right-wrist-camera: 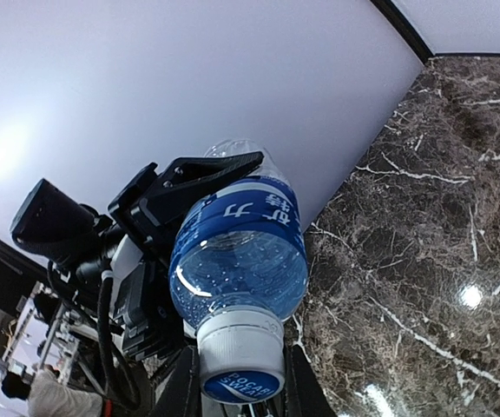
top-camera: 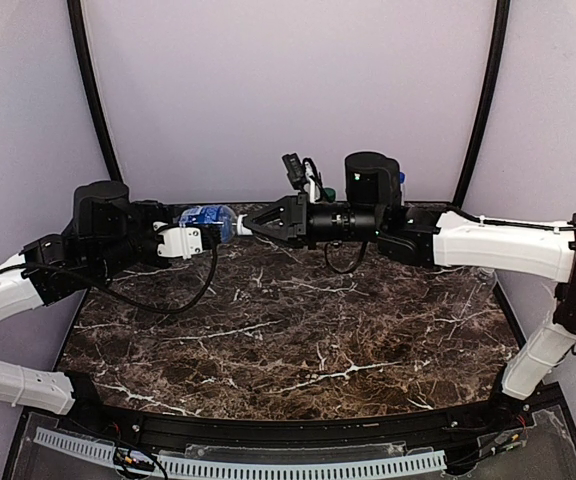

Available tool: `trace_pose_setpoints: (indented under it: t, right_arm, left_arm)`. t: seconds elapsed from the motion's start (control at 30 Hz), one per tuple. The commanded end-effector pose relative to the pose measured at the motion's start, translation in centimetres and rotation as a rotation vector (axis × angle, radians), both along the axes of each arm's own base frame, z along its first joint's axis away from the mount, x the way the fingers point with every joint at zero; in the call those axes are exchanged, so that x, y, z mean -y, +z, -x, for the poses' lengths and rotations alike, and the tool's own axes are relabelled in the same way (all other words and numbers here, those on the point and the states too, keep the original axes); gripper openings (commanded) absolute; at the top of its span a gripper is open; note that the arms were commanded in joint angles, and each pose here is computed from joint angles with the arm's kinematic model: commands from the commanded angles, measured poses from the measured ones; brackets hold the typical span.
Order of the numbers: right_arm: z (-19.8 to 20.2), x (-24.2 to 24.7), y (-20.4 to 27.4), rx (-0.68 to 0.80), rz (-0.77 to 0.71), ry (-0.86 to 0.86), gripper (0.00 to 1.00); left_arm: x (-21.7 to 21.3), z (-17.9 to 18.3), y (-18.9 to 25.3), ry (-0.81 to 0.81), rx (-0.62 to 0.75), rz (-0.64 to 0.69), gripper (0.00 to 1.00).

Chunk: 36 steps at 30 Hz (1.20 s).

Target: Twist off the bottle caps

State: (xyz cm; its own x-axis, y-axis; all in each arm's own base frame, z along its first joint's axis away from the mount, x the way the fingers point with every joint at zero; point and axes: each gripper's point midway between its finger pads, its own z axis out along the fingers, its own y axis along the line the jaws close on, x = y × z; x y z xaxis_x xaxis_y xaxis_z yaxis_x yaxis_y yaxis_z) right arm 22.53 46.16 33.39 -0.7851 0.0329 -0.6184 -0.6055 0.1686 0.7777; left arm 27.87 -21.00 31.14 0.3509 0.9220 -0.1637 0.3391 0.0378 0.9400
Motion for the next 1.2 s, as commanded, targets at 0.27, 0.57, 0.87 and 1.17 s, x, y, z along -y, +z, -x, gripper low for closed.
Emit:
trace_pose_setpoints:
  t: [0.27,0.57,0.87,1.17]
  right_arm:
    - [1.7,-0.5,1.7,0.144,0.024,0.074,0.0]
    - [10.3,-2.3,0.9,1.136,0.305,0.211,0.0]
    - [11.7,-1.5,-1.1,1.965,0.727,0.167,0.0]
    - [12.0,-2.0,0.0,2.574,0.945,0.144,0.0]
  left_arm:
    - [0.1,0.3,1.1,-0.003,-0.005,0.043,0.36]
    - [1.1,5.1,-1.6,-0.182,-0.294,0.031,0.36]
    - [1.1,9.5,-3.8,-0.308,-0.538,-0.016,0.35]
    - [1.1,10.7,-4.7,-0.34,-0.604,-0.036,0.35]
